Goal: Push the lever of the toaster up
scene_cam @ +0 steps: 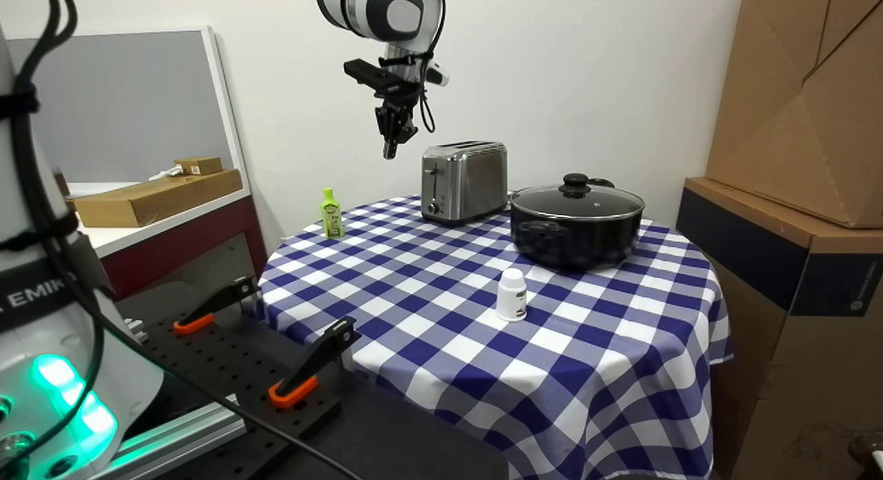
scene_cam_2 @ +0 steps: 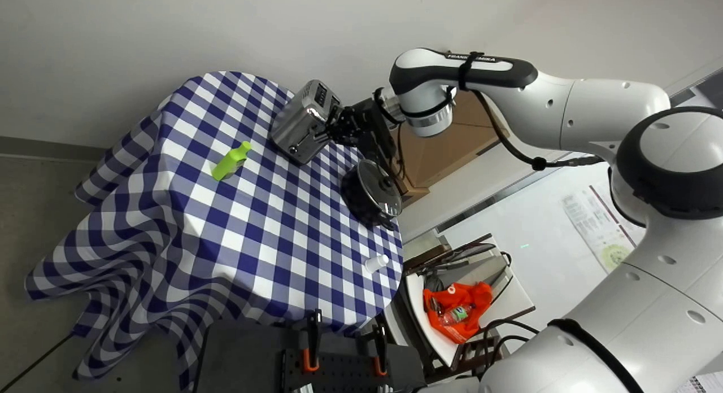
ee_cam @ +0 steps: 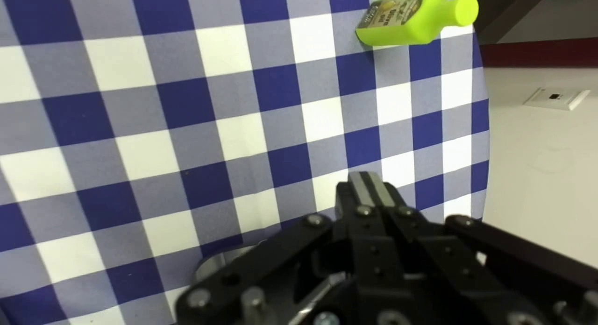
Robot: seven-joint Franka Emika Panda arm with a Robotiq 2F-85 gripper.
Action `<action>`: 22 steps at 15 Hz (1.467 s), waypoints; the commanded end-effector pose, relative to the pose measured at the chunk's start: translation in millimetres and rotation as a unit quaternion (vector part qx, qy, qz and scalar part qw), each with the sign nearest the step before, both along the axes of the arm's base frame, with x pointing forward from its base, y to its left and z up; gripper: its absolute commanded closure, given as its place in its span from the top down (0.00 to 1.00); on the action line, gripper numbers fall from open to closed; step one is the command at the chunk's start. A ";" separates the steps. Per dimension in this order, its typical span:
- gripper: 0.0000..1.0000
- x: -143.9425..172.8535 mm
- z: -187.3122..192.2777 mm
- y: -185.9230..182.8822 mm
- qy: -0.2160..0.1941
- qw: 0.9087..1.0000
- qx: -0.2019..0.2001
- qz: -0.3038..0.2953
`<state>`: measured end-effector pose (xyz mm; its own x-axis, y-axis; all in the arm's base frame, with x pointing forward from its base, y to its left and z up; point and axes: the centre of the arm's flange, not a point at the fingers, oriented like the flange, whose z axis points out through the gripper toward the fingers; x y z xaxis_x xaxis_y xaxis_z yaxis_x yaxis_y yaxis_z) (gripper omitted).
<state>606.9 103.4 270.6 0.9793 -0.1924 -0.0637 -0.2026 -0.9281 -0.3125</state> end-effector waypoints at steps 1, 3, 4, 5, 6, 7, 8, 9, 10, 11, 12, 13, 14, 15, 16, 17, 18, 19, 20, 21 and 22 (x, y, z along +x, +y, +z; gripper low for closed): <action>0.00 -40.2 33.7 -22.2 0.010 0.998 -0.062 0.026; 0.00 -53.3 43.1 -31.3 0.013 0.993 -0.093 0.065; 0.00 -59.0 47.8 -33.3 0.014 0.990 -0.102 0.092; 0.00 -64.3 51.6 -34.8 0.012 0.986 -0.114 0.120; 0.00 -68.6 55.7 -34.6 0.013 0.981 -0.130 0.141; 0.00 -72.3 59.7 -34.4 0.009 0.977 -0.147 0.157; 0.00 -75.5 64.2 -33.9 -0.001 0.972 -0.162 0.172; 0.00 -78.6 68.1 -34.2 -0.017 0.967 -0.175 0.186; 0.00 -81.6 72.4 -34.1 -0.029 0.961 -0.188 0.199; 0.00 -84.3 75.7 -35.7 -0.040 0.955 -0.200 0.214; 0.00 -87.1 79.4 -36.6 -0.050 0.949 -0.213 0.229; 0.00 -89.5 83.2 -38.9 -0.064 0.942 -0.227 0.238; 0.00 -91.3 86.3 -41.7 -0.082 0.935 -0.241 0.247; 0.00 -92.7 90.6 -44.9 -0.101 0.930 -0.252 0.249; 0.00 -94.3 93.7 -46.8 -0.117 0.928 -0.259 0.243; 0.00 -96.0 96.9 -49.0 -0.136 0.932 -0.257 0.217; 0.00 -97.6 99.8 -51.8 -0.150 0.935 -0.253 0.196; 0.16 -98.4 103.3 -56.0 -0.160 0.944 -0.240 0.158; 0.27 -82.0 98.0 -49.4 -0.136 0.940 -0.242 0.199; 0.08 -83.5 99.1 -51.8 -0.138 0.941 -0.242 0.193; 0.15 -83.6 98.9 -52.0 -0.138 0.941 -0.242 0.193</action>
<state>523.3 51.4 369.4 0.9485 0.2406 0.2058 0.2064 -0.9628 0.1741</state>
